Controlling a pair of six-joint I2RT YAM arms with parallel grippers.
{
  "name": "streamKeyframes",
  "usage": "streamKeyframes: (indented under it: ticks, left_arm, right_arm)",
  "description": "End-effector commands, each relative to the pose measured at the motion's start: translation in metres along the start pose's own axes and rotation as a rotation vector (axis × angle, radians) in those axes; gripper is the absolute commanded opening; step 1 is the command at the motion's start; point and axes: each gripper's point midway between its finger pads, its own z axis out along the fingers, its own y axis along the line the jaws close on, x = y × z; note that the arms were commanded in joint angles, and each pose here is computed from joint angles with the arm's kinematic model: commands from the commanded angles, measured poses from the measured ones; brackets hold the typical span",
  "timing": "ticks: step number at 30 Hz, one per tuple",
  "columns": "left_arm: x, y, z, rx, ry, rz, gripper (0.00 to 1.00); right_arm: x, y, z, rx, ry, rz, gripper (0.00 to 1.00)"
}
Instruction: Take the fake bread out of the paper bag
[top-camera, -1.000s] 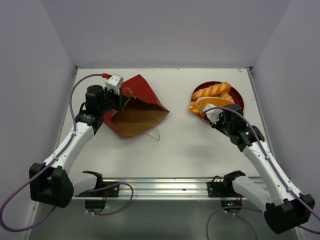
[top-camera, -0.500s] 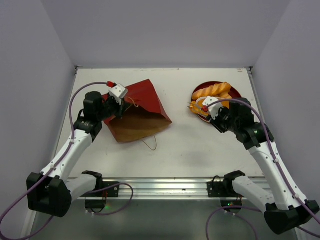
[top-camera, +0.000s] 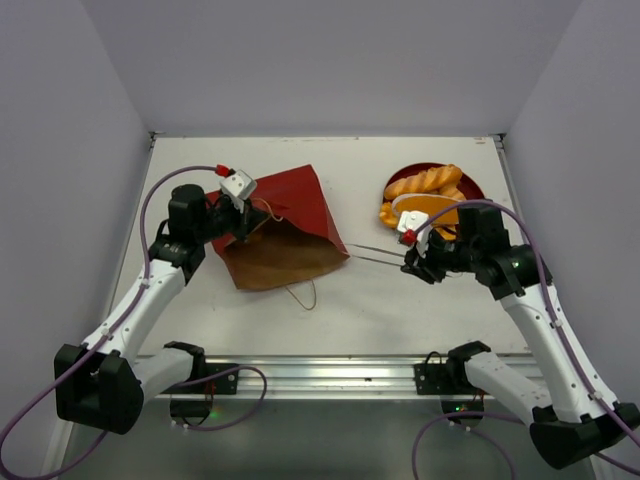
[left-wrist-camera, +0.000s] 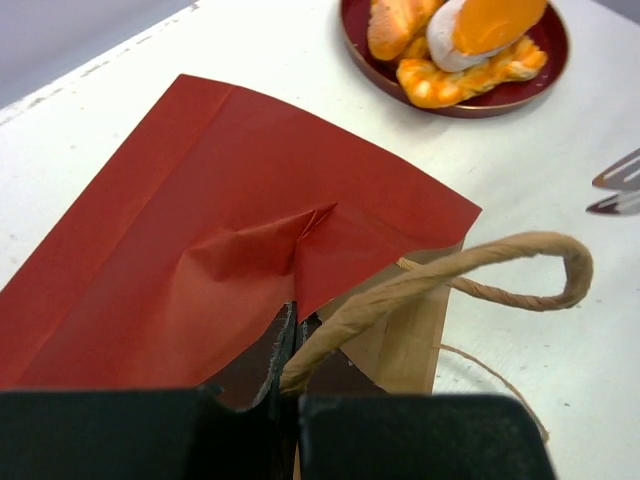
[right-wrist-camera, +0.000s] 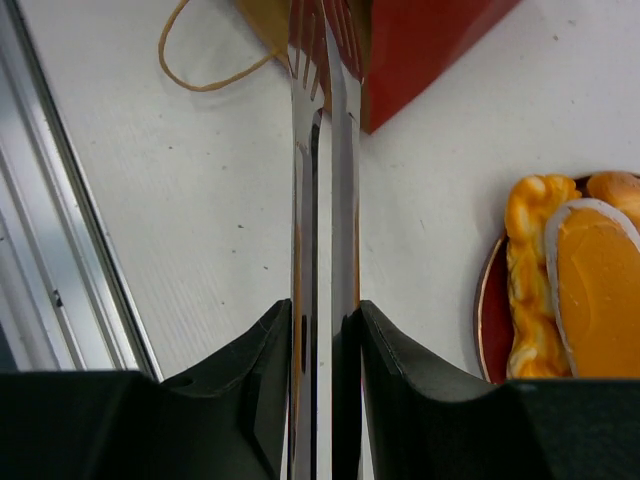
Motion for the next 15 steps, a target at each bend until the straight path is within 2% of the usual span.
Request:
streamKeyframes:
  ticks: [1, 6, 10, 13, 15]
  left_arm:
    - [-0.004, -0.025, -0.001, 0.117, -0.025, -0.068, 0.00]
    - [-0.009, -0.019, 0.000, 0.074, -0.033, -0.120, 0.00]
    - [-0.025, -0.012, 0.007, 0.054, -0.071, -0.162, 0.00]
    - [-0.031, -0.006, 0.012, 0.036, -0.080, -0.196, 0.00]
    - [-0.032, -0.004, 0.015, 0.030, -0.080, -0.212, 0.00]
  right_arm:
    - [-0.029, 0.025, -0.012, -0.123, -0.109, -0.099, 0.35]
    - [-0.036, 0.036, -0.006, -0.179, -0.111, -0.151, 0.35]
    - [-0.045, 0.049, 0.019, -0.162, -0.037, -0.270, 0.34]
    - [-0.058, 0.065, 0.035, -0.181, -0.030, -0.337, 0.34]
    - [-0.065, 0.058, 0.054, -0.130, 0.010, -0.359, 0.34]
